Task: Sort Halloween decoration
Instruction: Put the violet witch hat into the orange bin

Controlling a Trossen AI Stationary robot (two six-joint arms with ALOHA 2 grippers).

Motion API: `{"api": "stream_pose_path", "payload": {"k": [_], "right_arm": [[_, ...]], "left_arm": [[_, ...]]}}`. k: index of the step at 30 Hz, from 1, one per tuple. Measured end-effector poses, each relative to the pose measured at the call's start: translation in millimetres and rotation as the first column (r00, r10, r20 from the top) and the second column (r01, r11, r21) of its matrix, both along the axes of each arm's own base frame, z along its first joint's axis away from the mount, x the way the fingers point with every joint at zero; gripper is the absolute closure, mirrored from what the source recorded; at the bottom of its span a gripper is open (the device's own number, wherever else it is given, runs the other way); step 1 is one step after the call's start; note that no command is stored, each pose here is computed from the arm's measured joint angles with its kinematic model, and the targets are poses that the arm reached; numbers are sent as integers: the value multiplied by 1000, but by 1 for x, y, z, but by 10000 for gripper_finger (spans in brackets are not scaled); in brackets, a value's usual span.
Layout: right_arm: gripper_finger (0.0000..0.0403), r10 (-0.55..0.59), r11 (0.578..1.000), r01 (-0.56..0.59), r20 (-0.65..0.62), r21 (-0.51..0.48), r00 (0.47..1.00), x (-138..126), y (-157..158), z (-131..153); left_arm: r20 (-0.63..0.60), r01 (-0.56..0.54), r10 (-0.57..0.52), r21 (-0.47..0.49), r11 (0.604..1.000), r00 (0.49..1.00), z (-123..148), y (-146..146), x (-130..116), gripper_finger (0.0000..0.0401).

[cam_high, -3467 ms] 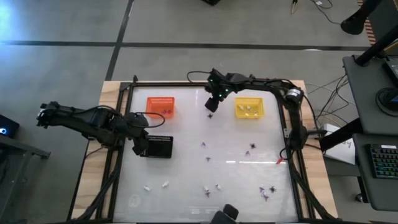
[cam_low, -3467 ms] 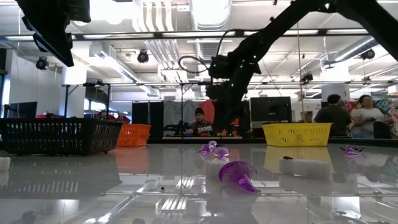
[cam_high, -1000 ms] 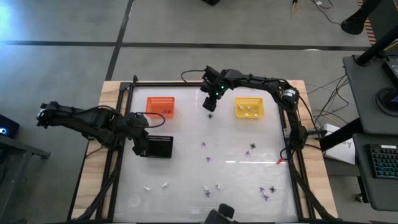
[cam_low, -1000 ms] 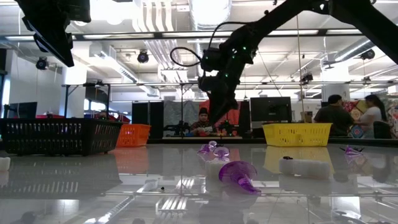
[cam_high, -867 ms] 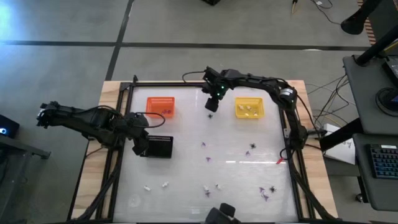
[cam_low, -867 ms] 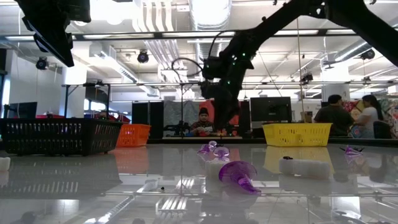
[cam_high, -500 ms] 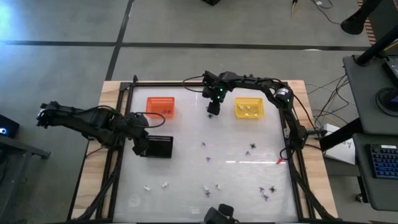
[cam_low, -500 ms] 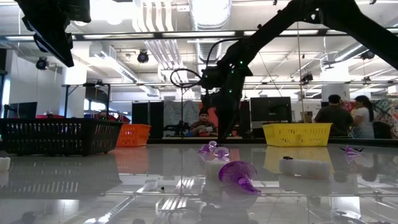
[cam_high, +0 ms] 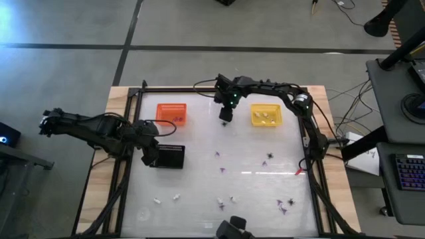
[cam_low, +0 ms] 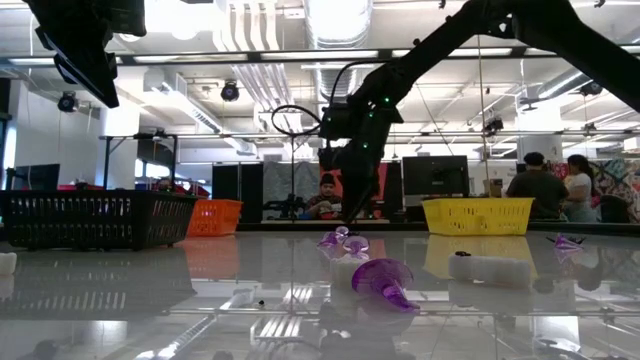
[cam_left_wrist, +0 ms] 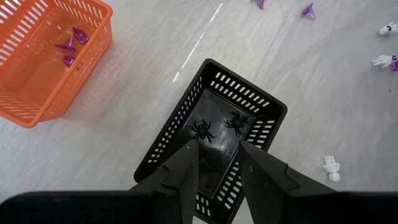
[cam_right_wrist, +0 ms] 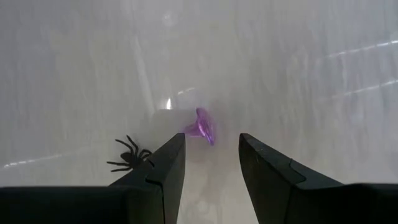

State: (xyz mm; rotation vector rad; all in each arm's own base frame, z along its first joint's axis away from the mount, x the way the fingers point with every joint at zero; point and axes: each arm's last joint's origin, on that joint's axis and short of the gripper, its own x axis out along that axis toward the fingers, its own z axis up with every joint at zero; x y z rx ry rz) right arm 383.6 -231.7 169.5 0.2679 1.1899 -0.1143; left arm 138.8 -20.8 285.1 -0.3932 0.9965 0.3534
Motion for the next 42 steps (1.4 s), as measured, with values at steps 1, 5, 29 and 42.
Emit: {"api": "stream_pose_path", "payload": {"k": [1, 5, 29, 42], "right_arm": [[261, 0, 1000, 0, 0, 0, 1000, 0, 0, 0], [261, 2, 1000, -2, 0, 0, 1000, 2, 0, -3], [272, 11, 1000, -10, 23, -28, 1000, 10, -5, -16], [365, -21, 1000, 21, 1, 12, 1000, 12, -5, -25]], "left_arm": [[0, 0, 0, 0, 1000, 1000, 0, 0, 0, 305], [1, 0, 0, 1, 1000, 1000, 0, 0, 0, 305], [-25, -1, 1, 7, 1000, 1000, -3, -1, 5, 305], [-28, -1, 1, 8, 1000, 1000, -4, -1, 6, 305]]}}
